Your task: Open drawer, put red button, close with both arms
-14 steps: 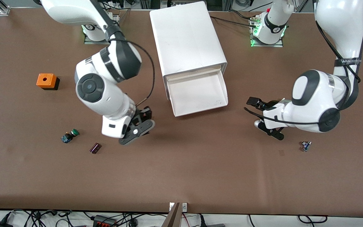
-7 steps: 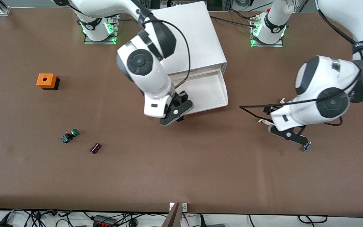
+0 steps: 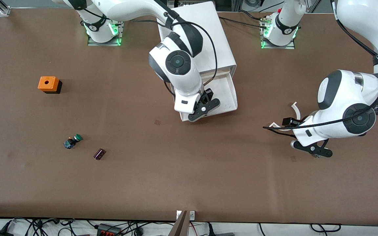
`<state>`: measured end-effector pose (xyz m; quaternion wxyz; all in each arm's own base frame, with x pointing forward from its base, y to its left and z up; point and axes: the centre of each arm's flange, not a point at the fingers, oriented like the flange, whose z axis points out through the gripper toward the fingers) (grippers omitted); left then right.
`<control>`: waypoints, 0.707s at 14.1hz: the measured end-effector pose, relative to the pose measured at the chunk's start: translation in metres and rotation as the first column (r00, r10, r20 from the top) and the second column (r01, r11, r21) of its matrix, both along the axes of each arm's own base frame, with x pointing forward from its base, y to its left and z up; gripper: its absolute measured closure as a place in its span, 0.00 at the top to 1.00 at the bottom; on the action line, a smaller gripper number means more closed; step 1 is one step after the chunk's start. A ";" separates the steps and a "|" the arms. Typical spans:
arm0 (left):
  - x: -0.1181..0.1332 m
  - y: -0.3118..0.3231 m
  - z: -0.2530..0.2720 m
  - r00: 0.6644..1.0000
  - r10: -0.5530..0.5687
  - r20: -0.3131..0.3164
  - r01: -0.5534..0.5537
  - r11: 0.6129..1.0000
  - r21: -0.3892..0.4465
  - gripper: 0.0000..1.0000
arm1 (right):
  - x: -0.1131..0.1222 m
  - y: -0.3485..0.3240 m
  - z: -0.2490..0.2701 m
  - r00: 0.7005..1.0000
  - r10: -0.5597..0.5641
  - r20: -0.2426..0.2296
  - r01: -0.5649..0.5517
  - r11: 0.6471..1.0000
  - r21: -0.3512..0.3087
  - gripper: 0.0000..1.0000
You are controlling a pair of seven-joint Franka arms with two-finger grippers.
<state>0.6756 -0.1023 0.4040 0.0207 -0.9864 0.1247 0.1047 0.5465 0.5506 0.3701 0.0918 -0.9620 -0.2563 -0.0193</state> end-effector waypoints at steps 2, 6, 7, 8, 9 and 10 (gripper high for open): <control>0.000 -0.001 0.000 1.000 0.005 0.002 -0.005 1.000 0.000 1.00 | -0.010 0.010 -0.010 1.000 -0.010 -0.013 0.009 1.000 -0.008 0.39; 0.000 -0.002 0.000 1.000 0.005 0.002 -0.005 1.000 0.000 1.00 | -0.019 0.020 -0.024 0.999 -0.013 -0.030 0.012 1.000 -0.023 0.39; 0.000 -0.002 0.000 1.000 0.004 0.002 -0.004 1.000 0.000 1.00 | -0.019 0.020 -0.027 0.999 -0.013 -0.033 0.012 1.000 -0.026 0.39; 0.000 -0.002 0.000 1.000 0.004 0.002 -0.004 1.000 0.000 1.00 | -0.020 0.020 -0.029 0.999 -0.015 -0.037 0.014 0.999 -0.030 0.39; 0.000 -0.002 0.000 1.000 0.004 0.002 -0.004 1.000 -0.001 1.00 | -0.020 0.019 -0.032 0.999 -0.021 -0.049 0.019 0.999 -0.042 0.39; 0.000 -0.002 0.000 1.000 0.004 0.002 -0.004 1.000 -0.001 1.00 | -0.023 0.018 -0.034 0.998 -0.026 -0.065 0.023 0.998 -0.058 0.39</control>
